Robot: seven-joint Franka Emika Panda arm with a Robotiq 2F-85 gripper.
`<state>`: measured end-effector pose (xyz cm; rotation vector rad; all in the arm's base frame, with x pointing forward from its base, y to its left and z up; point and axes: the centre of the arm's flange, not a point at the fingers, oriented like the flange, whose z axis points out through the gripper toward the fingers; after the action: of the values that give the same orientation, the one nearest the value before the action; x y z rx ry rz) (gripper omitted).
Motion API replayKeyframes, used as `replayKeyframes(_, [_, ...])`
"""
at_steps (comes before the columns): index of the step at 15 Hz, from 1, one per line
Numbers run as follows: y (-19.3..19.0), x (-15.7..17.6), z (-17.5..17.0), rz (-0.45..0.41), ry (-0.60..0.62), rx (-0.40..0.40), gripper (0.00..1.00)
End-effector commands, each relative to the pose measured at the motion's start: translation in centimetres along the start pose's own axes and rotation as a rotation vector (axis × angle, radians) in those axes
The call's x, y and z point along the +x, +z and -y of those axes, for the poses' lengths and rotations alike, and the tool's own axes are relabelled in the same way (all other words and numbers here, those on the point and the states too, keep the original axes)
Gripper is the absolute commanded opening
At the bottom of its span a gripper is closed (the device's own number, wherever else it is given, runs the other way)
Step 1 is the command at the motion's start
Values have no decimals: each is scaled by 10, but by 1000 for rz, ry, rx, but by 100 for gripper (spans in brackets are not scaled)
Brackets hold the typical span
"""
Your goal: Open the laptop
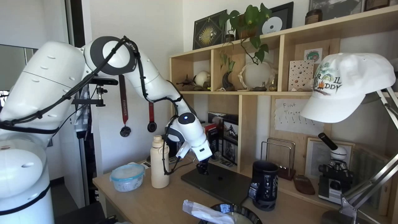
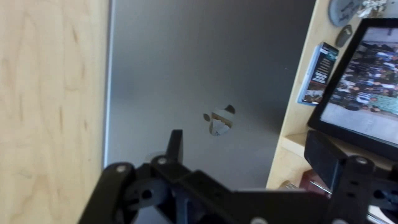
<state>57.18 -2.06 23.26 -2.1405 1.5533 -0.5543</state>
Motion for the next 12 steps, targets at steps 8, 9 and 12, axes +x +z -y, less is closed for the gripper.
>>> replayKeyframes(8, [-13,3,-2,7,35,-27,100])
replayKeyframes(9, [-10,3,-8,8,44,-42,100])
replayKeyframes(12, [0,2,-26,16,53,-65,100])
